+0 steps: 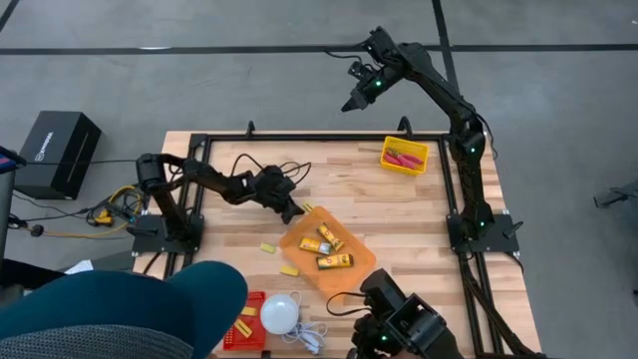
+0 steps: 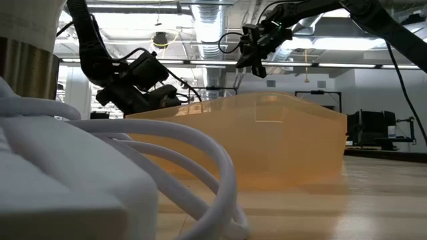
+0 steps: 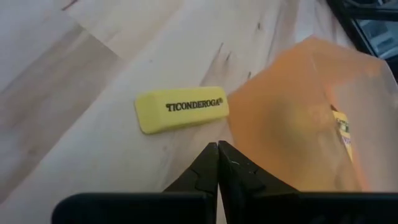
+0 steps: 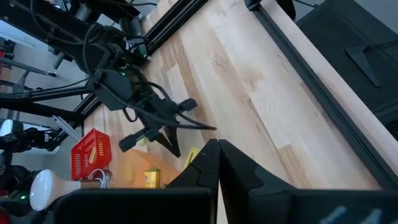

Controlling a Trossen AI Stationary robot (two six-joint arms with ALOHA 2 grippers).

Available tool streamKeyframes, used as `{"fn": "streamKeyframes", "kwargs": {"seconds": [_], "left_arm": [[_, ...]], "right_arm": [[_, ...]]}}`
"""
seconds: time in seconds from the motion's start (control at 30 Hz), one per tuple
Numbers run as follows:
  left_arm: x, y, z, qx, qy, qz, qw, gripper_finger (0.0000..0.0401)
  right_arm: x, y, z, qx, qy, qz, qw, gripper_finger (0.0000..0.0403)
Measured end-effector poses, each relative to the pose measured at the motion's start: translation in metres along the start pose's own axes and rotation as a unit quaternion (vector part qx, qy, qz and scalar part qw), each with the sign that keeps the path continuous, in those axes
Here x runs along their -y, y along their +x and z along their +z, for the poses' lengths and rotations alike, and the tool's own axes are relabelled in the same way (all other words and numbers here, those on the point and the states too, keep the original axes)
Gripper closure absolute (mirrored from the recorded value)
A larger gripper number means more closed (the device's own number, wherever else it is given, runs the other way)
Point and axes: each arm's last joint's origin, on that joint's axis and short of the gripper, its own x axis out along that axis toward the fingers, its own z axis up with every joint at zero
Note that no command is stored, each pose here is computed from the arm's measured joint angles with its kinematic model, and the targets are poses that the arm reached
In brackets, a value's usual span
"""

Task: Pick & Place School Supplies
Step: Put the yellow eraser into the red bin

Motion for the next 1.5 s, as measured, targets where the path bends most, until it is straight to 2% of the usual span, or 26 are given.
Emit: {"fn": "streamKeyframes", "kwargs": {"seconds": [0.3,0.6,0.7,1.07,1.13,1.3,1.5], "left_arm": [[0.006,-0.001,0.016,0.015,-0.028,0.026,0.999,0.0401],[0.01,-0.004,0.031,0.039,0.022,0.033,0.998,0.0401],[0.012,-0.008,0.037,0.055,0.028,0.021,0.998,0.0401],[-0.007,-0.019,0.053,0.081,0.012,0.031,0.996,0.0401],[-0.012,-0.023,0.056,0.081,0.006,0.019,0.997,0.0401],[-0.005,-0.051,0.073,0.117,0.017,-0.038,0.992,0.0401],[0.021,-0.119,0.097,0.237,0.037,-0.07,0.968,0.0401]], "right_arm": [[0.0,0.0,0.0,0.0,0.0,0.003,1.0,0.0403],[0.001,-0.001,0.002,0.012,-0.012,0.011,1.0,0.0403],[0.001,-0.003,0.003,0.019,-0.013,0.034,0.999,0.0403],[0.002,-0.004,-0.004,-0.005,-0.02,0.046,0.999,0.0403],[0.001,-0.003,-0.006,-0.013,-0.025,0.048,0.998,0.0403],[-0.016,0.01,-0.016,-0.067,-0.061,0.068,0.994,0.0403],[-0.027,0.028,-0.018,-0.09,-0.097,0.05,0.99,0.0403]]}}
